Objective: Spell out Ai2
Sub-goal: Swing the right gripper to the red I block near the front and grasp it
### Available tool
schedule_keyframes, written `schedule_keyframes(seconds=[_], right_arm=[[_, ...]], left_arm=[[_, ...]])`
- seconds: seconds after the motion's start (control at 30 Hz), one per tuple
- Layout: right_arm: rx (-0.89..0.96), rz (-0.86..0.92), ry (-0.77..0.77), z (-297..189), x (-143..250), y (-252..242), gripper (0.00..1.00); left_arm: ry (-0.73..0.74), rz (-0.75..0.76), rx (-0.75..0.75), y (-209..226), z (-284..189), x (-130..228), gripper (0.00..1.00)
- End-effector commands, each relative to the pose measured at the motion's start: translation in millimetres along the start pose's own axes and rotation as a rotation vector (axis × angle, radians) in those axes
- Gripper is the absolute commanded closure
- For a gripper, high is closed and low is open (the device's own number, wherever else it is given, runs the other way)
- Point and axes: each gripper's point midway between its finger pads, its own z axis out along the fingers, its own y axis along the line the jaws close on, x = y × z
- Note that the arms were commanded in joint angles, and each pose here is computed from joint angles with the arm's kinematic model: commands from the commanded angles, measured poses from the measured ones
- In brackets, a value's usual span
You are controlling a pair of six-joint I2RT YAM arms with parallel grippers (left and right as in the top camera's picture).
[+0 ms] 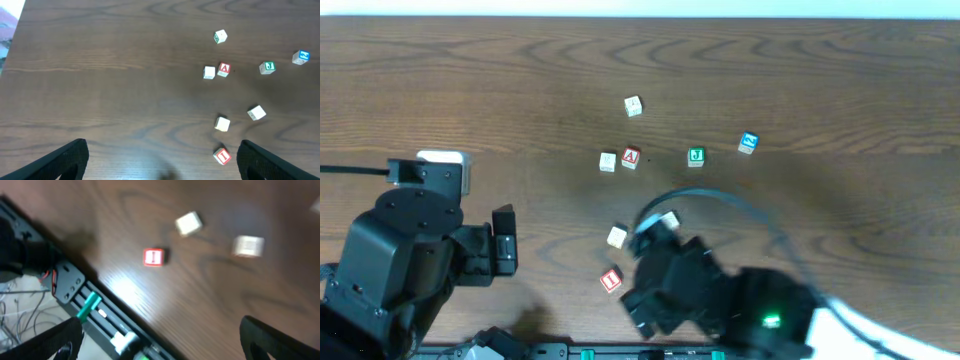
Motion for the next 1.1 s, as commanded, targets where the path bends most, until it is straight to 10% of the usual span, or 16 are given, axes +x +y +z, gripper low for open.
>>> schedule_keyframes(seconds=[0.0, 1.07], right_arm=[[0.036, 0.065, 0.051, 32, 16, 2, 0.01], [0.081, -0.004, 0.298, 178, 53, 22, 0.01]], left_arm=[[-0.006, -0.002, -0.023, 5, -2, 0, 0.05], [-0.002, -0.001, -0.025, 5, -2, 1, 0.04]])
